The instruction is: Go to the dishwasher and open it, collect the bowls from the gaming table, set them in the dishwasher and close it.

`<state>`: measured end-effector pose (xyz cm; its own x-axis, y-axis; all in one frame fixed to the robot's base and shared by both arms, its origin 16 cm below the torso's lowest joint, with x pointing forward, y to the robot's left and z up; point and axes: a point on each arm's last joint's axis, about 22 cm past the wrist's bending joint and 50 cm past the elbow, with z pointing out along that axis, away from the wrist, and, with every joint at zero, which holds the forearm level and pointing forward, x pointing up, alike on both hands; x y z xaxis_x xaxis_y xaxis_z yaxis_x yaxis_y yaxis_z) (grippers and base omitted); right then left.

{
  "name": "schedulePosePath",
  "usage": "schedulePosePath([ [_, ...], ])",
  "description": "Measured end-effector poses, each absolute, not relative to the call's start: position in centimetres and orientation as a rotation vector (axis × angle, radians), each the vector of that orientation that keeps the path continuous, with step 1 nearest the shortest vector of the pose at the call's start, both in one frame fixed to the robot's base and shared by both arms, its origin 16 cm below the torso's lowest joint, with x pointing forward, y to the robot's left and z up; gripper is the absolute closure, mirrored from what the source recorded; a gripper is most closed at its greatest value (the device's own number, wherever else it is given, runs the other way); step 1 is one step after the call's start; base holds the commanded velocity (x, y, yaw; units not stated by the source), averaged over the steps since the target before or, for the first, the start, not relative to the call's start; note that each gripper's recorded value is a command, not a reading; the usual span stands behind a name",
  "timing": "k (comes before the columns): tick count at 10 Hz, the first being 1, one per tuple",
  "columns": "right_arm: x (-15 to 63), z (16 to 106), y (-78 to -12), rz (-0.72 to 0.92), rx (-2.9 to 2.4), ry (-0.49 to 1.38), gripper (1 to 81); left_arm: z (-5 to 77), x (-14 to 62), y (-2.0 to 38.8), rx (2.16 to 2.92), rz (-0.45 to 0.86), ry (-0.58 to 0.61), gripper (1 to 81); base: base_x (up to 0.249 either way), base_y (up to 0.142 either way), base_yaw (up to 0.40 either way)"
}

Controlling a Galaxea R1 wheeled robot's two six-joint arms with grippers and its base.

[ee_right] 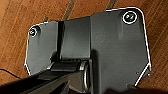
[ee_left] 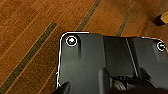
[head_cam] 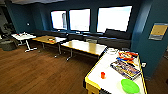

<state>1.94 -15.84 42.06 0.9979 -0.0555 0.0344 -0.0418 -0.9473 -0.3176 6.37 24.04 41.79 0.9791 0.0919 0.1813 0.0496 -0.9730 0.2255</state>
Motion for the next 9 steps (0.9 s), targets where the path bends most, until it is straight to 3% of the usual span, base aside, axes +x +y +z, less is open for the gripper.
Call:
schedulePosePath([
  [9, 2.05, 42.08, -15.69, -0.063, -2.816, 0.070, 1.0, 41.79, 6.34, 24.12, 2.906, 0.282, 0.104, 1.0, 0.196, 0.108, 0.000],
])
